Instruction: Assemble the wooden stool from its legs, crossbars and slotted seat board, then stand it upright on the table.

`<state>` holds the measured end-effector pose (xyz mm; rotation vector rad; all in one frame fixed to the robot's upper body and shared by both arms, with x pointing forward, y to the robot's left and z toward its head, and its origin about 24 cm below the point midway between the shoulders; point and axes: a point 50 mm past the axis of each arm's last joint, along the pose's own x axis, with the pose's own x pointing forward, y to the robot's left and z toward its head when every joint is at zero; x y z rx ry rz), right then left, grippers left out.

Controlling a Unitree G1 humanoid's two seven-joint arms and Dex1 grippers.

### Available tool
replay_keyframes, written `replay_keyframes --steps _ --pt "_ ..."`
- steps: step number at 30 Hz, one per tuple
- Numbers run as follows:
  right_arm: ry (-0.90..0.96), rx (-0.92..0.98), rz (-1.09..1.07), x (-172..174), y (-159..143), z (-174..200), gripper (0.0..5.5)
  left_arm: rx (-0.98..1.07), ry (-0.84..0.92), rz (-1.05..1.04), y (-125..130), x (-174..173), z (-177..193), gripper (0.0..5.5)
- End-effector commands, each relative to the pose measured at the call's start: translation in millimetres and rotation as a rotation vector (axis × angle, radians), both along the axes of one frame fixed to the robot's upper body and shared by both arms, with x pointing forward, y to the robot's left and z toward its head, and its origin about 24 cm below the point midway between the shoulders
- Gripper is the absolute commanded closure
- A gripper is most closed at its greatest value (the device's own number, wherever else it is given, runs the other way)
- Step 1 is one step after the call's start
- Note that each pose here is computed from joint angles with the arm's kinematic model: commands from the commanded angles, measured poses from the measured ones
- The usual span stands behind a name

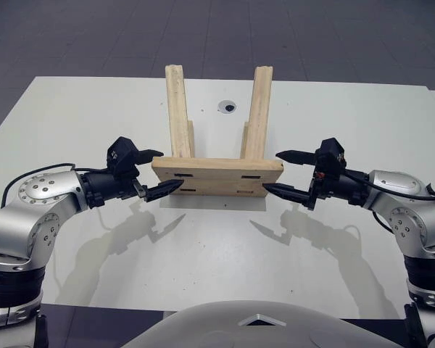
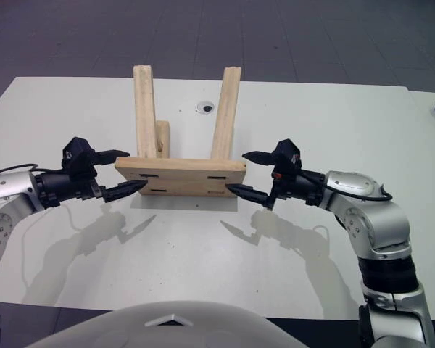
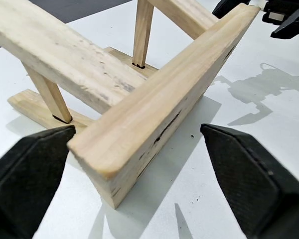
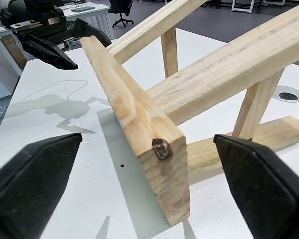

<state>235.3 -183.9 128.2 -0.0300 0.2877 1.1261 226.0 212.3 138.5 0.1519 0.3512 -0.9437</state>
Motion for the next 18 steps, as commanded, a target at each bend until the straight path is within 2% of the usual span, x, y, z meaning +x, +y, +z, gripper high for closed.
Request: replay_keyframes --steps 1,9,14,18 --pt "-0.010 -0.013 0.006 2 1 1 1.29 0.005 0.006 0.000 1 1 -4 1.54" --pt "-0.013 -0.013 0.011 7 2 0 2.60 -0.016 0.009 0.022 7 6 -6 2.87" --pt "0.028 0.010 0.041 7 3 4 3.36 -0.033 0.021 -0.012 9 7 -6 3.02" --pt "0.136 0.066 0.121 4 7 16 3.44 -0.086 0.060 -0.122 6 8 4 3.04"
